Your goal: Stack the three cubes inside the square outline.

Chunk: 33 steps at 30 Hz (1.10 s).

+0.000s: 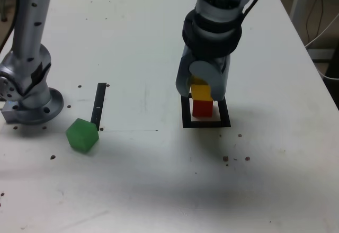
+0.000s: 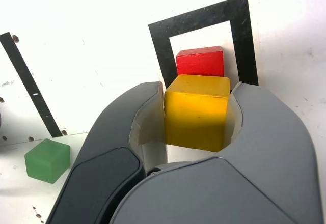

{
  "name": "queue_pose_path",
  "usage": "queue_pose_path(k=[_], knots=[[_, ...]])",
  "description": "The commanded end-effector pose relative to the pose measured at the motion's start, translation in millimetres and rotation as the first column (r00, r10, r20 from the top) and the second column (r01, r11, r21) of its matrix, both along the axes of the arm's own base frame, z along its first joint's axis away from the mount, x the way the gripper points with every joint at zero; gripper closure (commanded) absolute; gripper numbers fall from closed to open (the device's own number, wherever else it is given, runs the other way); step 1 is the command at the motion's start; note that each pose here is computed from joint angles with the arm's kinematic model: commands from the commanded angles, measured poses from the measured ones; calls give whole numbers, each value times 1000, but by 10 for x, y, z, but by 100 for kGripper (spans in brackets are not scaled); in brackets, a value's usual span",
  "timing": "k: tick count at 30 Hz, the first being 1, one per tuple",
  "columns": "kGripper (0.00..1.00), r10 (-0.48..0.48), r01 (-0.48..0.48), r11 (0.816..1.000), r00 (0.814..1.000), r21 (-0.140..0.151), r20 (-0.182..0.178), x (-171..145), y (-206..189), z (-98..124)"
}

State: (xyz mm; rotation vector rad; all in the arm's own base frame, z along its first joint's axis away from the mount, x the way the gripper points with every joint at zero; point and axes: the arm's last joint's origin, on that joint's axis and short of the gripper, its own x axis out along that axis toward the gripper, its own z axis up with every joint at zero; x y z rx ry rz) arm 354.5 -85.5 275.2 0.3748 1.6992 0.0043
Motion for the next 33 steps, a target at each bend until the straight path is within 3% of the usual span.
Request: queue_pose_path(k=[1,13,25,33], knots=[[83,1,-1,1000,1000,-1,-4,21,-3,-24],[76,1,0,1000,1000,16,-28,23,14,-104],[76,-7,7,1000,1000,23,-18,41,26,-86],[61,-1,2,1000,1000,19,-19,57,40,-102]])
